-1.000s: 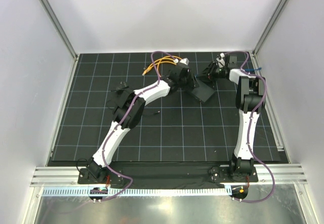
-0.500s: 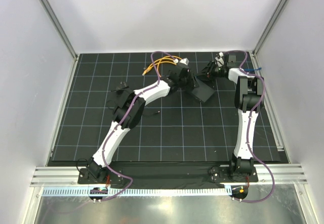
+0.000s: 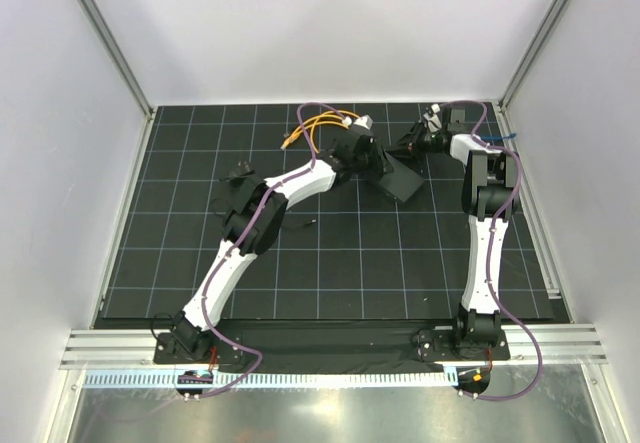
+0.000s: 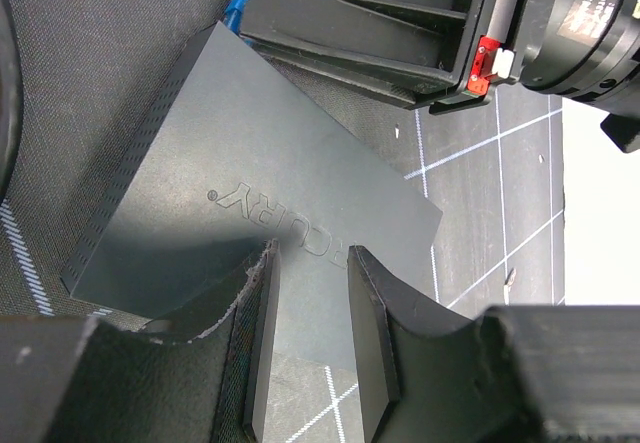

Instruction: Pull the plug from the switch port

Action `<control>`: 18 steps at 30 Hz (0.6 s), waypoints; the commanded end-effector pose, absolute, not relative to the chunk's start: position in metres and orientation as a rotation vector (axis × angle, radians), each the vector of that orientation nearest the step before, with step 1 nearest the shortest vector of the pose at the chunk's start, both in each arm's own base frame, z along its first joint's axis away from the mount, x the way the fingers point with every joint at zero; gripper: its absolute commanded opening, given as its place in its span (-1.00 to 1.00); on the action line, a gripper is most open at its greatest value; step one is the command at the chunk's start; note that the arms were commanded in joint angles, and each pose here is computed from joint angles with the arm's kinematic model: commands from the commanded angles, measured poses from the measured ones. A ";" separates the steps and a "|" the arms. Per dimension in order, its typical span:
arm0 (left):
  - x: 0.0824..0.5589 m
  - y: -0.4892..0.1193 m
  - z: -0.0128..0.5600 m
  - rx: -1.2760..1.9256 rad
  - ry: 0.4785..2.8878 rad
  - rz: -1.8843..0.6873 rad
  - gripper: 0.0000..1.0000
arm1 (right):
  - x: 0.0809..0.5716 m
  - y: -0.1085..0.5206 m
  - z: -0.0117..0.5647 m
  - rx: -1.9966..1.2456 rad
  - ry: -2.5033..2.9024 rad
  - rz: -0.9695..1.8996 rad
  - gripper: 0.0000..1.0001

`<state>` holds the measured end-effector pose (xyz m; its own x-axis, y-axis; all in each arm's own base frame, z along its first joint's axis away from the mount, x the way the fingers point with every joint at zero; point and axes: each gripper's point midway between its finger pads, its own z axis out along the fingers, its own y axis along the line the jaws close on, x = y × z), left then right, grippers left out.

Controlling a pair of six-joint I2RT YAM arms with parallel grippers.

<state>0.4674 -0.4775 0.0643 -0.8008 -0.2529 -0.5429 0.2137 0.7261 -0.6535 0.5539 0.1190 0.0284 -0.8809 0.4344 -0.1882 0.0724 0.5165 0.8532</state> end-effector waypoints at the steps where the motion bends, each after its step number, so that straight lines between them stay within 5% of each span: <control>1: 0.463 -0.475 0.058 -0.026 2.314 -0.960 -0.25 | 0.557 0.123 0.017 0.432 2.393 1.311 -0.73; 5: 0.462 -0.473 0.054 -0.040 2.322 -0.950 -0.26 | 0.564 0.124 0.021 0.434 2.349 1.332 -0.97; 18: 0.460 -0.471 0.044 -0.053 2.348 -0.937 -0.30 | 0.594 0.100 0.049 0.611 2.105 1.402 -0.98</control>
<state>0.4686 -0.4788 0.0628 -0.7953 -0.2686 -0.5435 0.2134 0.7151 -0.6657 0.5675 0.1169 0.0289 -0.8311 0.5460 -0.1058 0.1325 0.3792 0.9158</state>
